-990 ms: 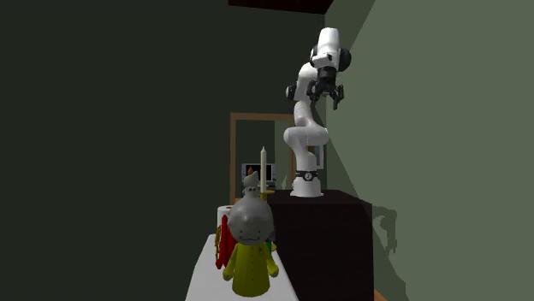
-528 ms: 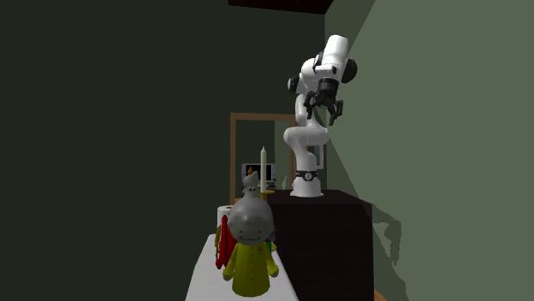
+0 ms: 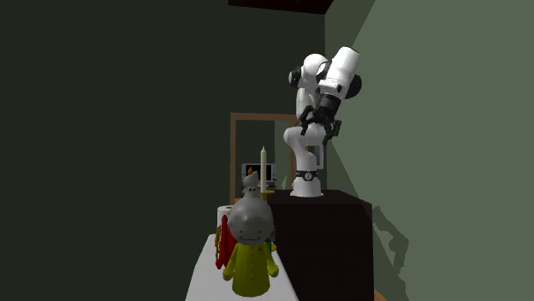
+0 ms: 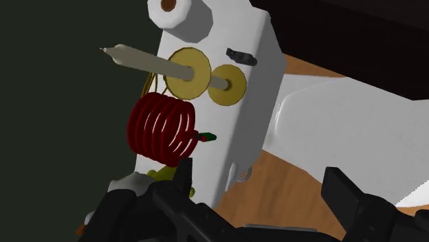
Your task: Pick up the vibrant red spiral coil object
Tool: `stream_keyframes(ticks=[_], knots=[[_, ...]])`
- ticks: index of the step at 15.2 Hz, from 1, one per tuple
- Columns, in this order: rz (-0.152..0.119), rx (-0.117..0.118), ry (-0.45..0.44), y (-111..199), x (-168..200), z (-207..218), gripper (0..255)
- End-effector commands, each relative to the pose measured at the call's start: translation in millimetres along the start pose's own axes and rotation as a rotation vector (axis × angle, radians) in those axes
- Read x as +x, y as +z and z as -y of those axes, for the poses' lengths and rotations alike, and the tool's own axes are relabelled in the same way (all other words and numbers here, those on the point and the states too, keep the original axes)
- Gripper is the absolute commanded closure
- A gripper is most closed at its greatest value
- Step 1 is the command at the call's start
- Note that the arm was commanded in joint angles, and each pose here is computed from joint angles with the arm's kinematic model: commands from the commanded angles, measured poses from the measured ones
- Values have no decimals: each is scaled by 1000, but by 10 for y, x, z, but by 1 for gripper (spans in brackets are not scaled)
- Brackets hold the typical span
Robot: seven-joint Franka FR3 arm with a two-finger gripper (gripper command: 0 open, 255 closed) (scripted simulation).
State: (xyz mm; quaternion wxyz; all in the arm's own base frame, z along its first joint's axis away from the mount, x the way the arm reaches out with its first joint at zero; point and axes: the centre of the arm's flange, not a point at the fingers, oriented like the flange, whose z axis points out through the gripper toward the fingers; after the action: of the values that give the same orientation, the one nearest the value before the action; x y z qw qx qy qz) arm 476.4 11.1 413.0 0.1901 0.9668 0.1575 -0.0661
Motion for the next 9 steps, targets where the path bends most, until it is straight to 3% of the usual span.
stream_keyframes(ticks=[1, 9], knots=[[28, -36, -24, 261, 186, -33, 0], [138, -176, -110, 1158, 834, -170, 0]])
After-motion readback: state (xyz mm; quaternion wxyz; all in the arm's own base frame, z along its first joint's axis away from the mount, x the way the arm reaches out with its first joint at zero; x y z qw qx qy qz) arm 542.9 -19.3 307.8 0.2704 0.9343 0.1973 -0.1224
